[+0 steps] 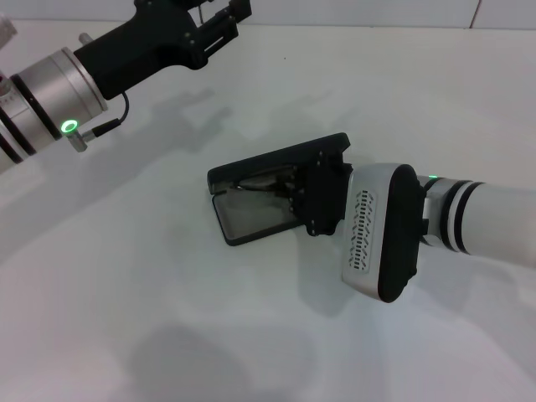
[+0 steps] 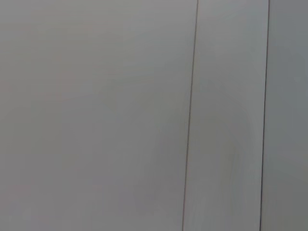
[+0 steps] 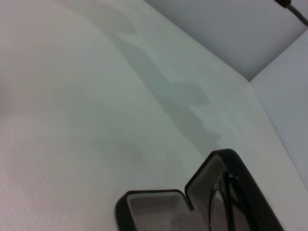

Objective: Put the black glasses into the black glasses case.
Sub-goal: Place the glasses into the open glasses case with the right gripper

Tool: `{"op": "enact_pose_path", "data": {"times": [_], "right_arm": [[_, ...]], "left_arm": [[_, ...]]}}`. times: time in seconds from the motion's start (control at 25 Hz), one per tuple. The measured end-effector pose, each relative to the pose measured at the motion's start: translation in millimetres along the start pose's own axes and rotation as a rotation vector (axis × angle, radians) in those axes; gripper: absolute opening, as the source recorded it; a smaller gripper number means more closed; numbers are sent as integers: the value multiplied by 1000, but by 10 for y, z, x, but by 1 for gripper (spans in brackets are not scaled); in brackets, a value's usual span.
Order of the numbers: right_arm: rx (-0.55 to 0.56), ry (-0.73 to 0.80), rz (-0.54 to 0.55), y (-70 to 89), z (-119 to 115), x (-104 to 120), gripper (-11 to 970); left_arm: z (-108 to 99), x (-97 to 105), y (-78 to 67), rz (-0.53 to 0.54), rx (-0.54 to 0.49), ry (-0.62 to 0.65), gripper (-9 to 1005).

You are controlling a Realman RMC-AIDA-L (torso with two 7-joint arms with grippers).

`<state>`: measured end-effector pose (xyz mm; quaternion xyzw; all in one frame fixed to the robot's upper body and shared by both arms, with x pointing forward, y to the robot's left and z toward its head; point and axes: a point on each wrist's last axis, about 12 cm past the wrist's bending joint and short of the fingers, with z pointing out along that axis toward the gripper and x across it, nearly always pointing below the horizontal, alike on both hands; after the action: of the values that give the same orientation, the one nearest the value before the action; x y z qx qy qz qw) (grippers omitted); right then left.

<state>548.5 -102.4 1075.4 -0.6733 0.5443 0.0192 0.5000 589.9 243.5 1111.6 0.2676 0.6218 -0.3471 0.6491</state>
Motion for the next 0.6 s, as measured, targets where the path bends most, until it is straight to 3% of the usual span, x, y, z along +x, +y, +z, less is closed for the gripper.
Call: {"op": "enact_pose_path", "data": {"times": [0.4,0.6], "right_arm": [[-21,0,10,77,-18,10,214],[-53,-27,-3,93,-133,4,217]], "left_arm": [[7,19,-21,-3,6,5,482],[-31,44,-25,-9,-2,9,482]]}}
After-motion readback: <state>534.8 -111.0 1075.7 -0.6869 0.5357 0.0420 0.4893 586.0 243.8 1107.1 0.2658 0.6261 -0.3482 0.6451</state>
